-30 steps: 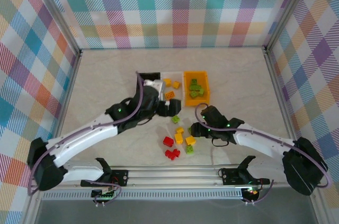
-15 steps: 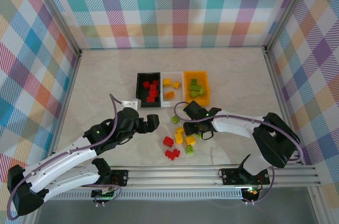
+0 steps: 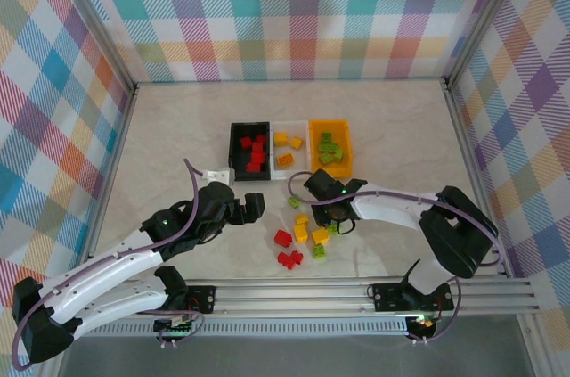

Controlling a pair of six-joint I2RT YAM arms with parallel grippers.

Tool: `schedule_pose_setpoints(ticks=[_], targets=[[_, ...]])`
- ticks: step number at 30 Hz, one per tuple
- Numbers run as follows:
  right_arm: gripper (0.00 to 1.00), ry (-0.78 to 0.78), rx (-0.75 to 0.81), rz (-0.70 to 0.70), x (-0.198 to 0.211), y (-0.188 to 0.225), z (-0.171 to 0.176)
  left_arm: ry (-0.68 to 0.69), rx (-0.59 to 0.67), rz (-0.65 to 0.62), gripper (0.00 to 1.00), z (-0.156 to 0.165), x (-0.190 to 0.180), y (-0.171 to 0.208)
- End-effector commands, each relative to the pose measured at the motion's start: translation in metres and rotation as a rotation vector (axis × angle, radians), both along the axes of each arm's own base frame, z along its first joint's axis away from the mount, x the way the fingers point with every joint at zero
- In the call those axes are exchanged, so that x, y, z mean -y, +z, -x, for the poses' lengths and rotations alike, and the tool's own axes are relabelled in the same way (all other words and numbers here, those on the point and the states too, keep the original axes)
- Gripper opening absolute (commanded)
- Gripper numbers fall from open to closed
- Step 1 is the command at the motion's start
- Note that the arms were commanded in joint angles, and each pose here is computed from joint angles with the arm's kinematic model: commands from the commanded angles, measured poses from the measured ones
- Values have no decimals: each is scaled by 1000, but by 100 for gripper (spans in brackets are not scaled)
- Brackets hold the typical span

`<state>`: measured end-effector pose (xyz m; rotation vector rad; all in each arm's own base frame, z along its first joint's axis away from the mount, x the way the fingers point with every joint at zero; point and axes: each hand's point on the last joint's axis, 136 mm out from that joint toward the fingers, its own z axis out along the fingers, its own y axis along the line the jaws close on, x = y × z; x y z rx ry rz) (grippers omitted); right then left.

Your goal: Sort the legos into containers by color

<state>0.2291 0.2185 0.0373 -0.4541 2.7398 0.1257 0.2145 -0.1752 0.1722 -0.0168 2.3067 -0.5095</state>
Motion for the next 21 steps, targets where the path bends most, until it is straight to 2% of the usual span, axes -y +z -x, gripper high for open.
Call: schedule_pose_setpoints(ticks=[1,5,8,14,17,19,21], targets=[[29,-34,161,-84,-3,53,-21,3,24,-10,100,0,-4,9],[28,-117,256,-178,8,100,-52,6,28,-4,100,1,-6,7],[28,-182,259,-229,12,114,-85,3,16,-3,100,1,-4,3],[29,-290,209,-230,14,105,-151,-23,-27,-26,100,3,3,-8],[31,-323,189,-215,12,98,-173,-35,-43,-35,100,2,7,-14],[37,-328,183,-223,8,96,-182,-45,-52,-41,100,1,10,-18],[54,-322,185,-235,3,99,-190,-61,-59,-52,100,0,14,-21]])
